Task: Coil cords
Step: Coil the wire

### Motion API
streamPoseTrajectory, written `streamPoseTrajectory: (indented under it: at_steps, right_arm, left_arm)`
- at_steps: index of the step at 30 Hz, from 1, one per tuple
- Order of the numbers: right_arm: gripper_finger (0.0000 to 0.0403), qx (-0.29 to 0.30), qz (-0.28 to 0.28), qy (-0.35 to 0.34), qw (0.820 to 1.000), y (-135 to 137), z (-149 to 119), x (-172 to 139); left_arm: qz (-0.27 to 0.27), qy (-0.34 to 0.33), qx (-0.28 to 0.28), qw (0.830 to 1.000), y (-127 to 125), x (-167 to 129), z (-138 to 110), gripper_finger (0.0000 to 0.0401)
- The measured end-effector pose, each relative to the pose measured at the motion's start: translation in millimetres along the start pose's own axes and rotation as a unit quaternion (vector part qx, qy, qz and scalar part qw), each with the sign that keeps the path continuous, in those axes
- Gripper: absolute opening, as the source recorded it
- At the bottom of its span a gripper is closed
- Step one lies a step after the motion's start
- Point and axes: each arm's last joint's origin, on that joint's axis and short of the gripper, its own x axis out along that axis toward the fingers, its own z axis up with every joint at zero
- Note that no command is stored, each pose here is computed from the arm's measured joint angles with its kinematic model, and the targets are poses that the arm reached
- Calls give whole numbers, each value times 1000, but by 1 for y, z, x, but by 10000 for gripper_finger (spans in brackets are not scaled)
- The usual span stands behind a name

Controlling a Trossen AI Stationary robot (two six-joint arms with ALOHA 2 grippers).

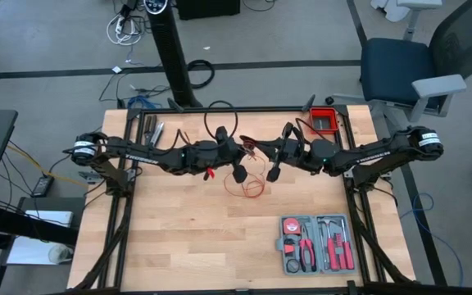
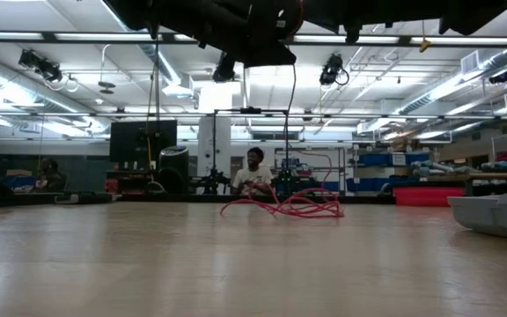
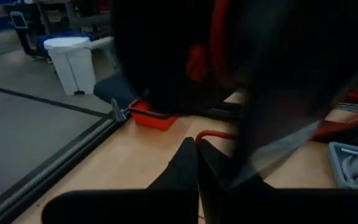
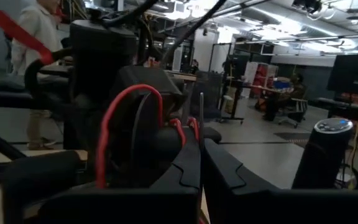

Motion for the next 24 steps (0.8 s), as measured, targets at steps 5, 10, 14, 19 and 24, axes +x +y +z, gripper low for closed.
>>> streamPoseTrajectory:
  at_steps: [5, 10, 14, 19, 24]
  right_arm:
    - [0, 9, 5, -3, 1000, 4, 2, -2]
    - [0, 25, 5, 2, 1000, 4, 1, -2]
    - [0, 26, 3, 3, 1000, 4, 1, -2]
    - [0, 14, 9, 7, 1000, 6, 0, -3]
    - [0, 7, 9, 11, 1000, 6, 0, -3]
  left_arm:
    - [-2, -8, 19, 1000, 0, 0, 2, 0]
    - [-3, -17, 33, 999, 0, 0, 3, 0]
    - [-7, -18, 39, 999, -2, -1, 3, 0]
    - [3, -15, 53, 998, -2, -2, 4, 0]
    - [27, -20, 51, 998, 1, -4, 7, 0]
